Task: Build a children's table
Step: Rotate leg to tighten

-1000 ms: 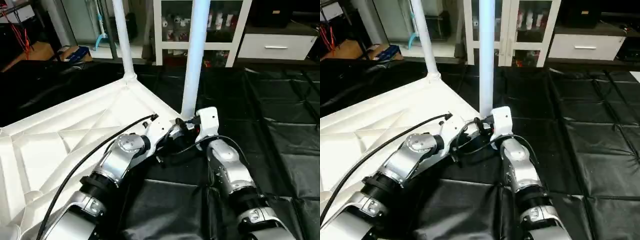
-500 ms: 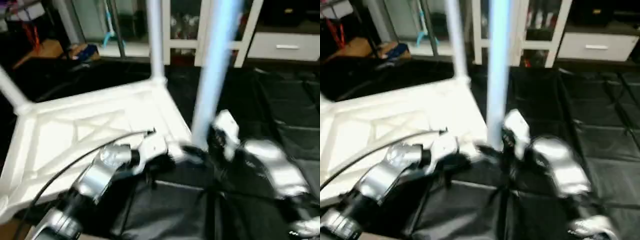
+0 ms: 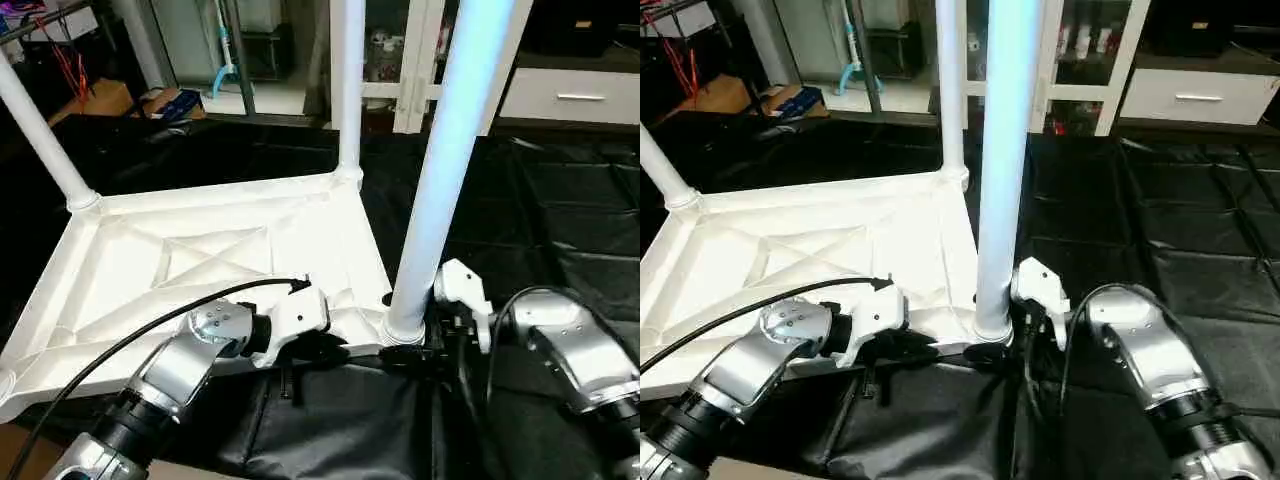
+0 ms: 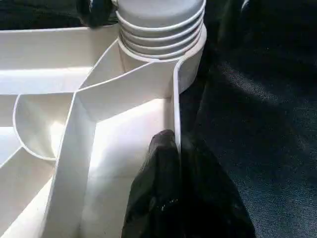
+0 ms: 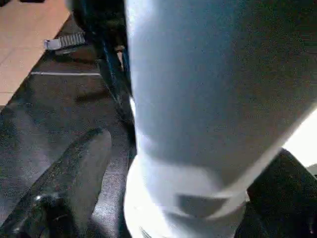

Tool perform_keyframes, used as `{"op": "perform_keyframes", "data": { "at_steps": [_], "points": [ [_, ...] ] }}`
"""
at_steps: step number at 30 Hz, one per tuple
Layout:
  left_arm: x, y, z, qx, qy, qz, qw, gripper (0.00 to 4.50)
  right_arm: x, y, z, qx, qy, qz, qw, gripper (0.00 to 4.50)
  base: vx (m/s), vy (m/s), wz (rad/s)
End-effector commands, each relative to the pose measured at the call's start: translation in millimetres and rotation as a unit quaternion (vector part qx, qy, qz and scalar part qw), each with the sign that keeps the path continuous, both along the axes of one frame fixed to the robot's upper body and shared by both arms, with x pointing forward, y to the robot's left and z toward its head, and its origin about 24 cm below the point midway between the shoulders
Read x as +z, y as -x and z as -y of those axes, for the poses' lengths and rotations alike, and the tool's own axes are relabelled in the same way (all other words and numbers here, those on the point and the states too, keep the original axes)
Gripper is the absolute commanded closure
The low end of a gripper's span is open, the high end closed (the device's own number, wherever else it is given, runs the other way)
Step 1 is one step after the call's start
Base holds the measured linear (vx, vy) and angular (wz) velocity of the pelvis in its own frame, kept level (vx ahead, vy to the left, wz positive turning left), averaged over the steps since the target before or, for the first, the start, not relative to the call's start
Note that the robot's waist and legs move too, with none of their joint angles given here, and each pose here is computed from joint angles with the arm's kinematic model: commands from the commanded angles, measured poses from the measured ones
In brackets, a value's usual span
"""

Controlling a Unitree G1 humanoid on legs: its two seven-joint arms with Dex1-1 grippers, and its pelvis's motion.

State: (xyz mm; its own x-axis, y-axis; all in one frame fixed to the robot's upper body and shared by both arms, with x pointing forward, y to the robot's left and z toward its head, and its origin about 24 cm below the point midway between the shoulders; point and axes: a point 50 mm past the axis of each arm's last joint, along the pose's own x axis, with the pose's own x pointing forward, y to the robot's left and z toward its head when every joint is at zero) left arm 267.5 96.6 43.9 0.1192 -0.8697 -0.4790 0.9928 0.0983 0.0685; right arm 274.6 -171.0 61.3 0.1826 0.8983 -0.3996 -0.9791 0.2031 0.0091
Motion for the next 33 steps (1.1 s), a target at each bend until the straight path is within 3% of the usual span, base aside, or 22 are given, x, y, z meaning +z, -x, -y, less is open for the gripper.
{"op": "perform_keyframes", "data": {
  "at_steps": [1,3,5,13,19,24,27,31,33],
  "points": [
    [9.9,1.8,8,-0.017,0.027,0.011,0.999,4.50,1.4,-1.4,-8.5,0.015,0.006,0.005,1.000,0.69,0.000,0.000,0.00],
    [9.5,2.1,7,-0.017,0.025,0.011,0.999,4.50,1.0,-0.9,-7.6,0.019,0.010,0.004,1.000,0.69,0.000,0.000,0.00],
    [9.3,2.2,6,-0.017,0.024,0.011,1.000,4.50,0.0,-0.7,-6.9,0.020,0.012,0.003,1.000,1.04,0.000,0.000,0.00],
    [9.6,2.9,6,-0.020,0.023,0.008,1.000,4.50,-1.7,0.0,-7.2,0.015,0.002,-0.004,1.000,1.73,0.000,0.000,0.00],
    [8.9,2.4,6,-0.017,0.019,0.010,1.000,4.50,-6.2,-0.6,-10.5,-0.005,-0.008,-0.006,1.000,1.84,0.000,0.000,0.00],
    [6.8,-7.2,9,0.014,0.004,0.037,0.999,4.50,-23.2,-9.7,-22.2,-0.105,0.010,0.008,0.994,1.85,0.000,0.000,0.00],
    [2.1,-17.4,11,0.054,-0.028,0.053,0.997,4.50,-33.2,-17.9,-31.3,-0.197,0.016,0.014,0.980,1.86,0.000,0.000,0.00],
    [0.6,-36.4,18,0.137,-0.038,0.080,0.987,4.50,-43.2,-35.6,-37.5,-0.367,0.021,0.018,0.930,1.86,0.000,0.000,0.00],
    [1.2,-42.3,22,0.162,-0.039,0.088,0.982,4.50,-44.9,-39.3,-40.6,-0.406,0.016,0.014,0.914,1.86,0.000,0.000,0.00]
  ]
}}
